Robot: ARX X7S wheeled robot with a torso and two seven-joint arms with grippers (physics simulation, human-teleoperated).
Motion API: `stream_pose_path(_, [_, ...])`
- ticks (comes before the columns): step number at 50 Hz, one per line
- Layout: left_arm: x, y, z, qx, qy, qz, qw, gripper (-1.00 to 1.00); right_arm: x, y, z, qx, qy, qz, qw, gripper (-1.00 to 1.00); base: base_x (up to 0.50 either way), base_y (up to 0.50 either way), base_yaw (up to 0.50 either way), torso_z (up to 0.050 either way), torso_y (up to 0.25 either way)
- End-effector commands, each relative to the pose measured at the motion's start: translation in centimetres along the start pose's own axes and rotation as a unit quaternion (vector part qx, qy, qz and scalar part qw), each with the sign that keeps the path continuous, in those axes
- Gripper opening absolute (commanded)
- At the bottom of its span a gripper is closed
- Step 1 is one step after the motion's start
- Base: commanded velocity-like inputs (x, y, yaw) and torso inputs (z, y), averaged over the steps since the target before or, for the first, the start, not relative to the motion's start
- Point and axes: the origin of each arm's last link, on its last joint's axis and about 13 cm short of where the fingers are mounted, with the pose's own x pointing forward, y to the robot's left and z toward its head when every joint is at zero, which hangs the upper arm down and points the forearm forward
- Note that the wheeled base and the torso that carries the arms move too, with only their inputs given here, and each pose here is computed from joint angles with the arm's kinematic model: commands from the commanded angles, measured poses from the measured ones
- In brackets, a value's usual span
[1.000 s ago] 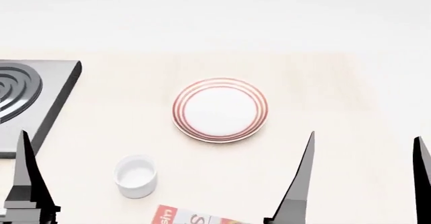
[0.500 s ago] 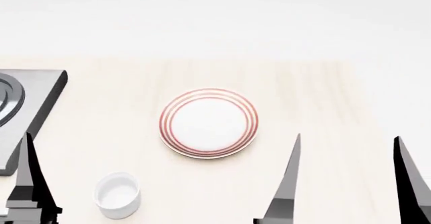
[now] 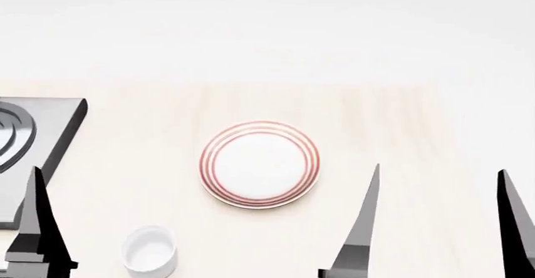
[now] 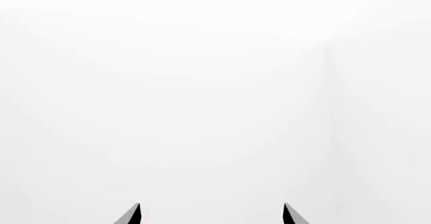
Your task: Pick the akita bowl on the cookies box and place it on the plate.
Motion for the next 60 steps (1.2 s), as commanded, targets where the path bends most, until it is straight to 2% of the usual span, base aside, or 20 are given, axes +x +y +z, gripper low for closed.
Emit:
stream_pose_path(1, [0.4,-0.1,0.7,-0.003,-0.006,-0.013,1.0,1.0,0.5,-0.1,0.8,-0.01,-0.013,0.009,1.0,1.0,0.0,0.0,0.0,0.05,0.0])
stream_pose_path(3, [0.6,0.0,0.6,-0.006,-0.007,-0.006,1.0,1.0,0.5,-0.2,0.8,-0.004,-0.015,0.001,1.0,1.0,0.0,0.0,0.0,0.05,0.0])
stream_pose_path(5, [0.8,0.0,0.2,-0.024,0.012,0.002,1.0,1.0,0.4,-0.3,0.3,0.014,0.0,-0.009,1.0,1.0,0.0,0.0,0.0,0.05,0.0])
stream_pose_path(6, [0.8,0.0,-0.1,-0.025,0.021,-0.003,0.999,1.0,0.4,-0.3,0.0,0.011,0.002,-0.009,1.0,1.0,0.0,0.0,0.0,0.05,0.0])
stream_pose_path(9, [0.6,0.0,0.4,-0.014,0.004,-0.007,1.0,1.0,0.2,-0.5,0.4,0.004,0.0,-0.007,1.0,1.0,0.0,0.0,0.0,0.05,0.0])
stream_pose_path(12, [0.8,0.1,0.4,-0.025,0.012,-0.007,1.0,1.0,0.4,-0.6,0.5,0.012,0.002,-0.01,1.0,1.0,0.0,0.0,0.0,0.05,0.0])
stream_pose_path(23, [0.4,0.1,-0.1,-0.024,0.021,-0.013,0.999,1.0,0.3,-0.6,0.5,0.0,0.002,-0.007,1.0,1.0,0.0,0.0,0.0,0.05,0.0])
stream_pose_path(27, [0.3,0.1,-0.5,-0.019,0.041,-0.019,0.999,1.0,0.2,-0.7,0.4,-0.003,0.002,-0.007,1.0,1.0,0.0,0.0,0.0,0.043,0.0])
stream_pose_path(29, [0.1,0.1,-0.5,-0.027,0.04,-0.026,0.999,1.0,0.2,-0.7,0.4,-0.004,0.002,-0.007,1.0,1.0,0.0,0.0,0.0,0.0,0.0])
stream_pose_path(30, [0.0,0.2,-0.3,-0.058,0.035,-0.031,0.997,1.0,0.2,-0.7,0.4,-0.004,0.003,-0.008,1.0,1.0,0.0,0.0,0.0,0.0,0.0])
stream_pose_path(32, [0.1,0.2,-0.4,-0.066,0.045,-0.041,0.996,1.0,0.2,-0.8,0.4,-0.005,0.003,-0.009,1.0,1.0,0.0,0.0,0.0,0.0,0.0])
stream_pose_path(36, [0.3,0.4,-0.4,-0.065,0.045,-0.038,0.996,1.0,0.2,-0.8,0.4,-0.004,0.003,-0.008,1.0,1.0,0.0,0.0,0.0,0.0,-0.024])
stream_pose_path(60, [0.1,0.4,-0.3,-0.055,0.032,-0.034,0.997,1.0,0.2,-0.8,0.4,-0.008,0.002,-0.006,1.0,1.0,0.0,0.0,0.0,0.0,-0.25])
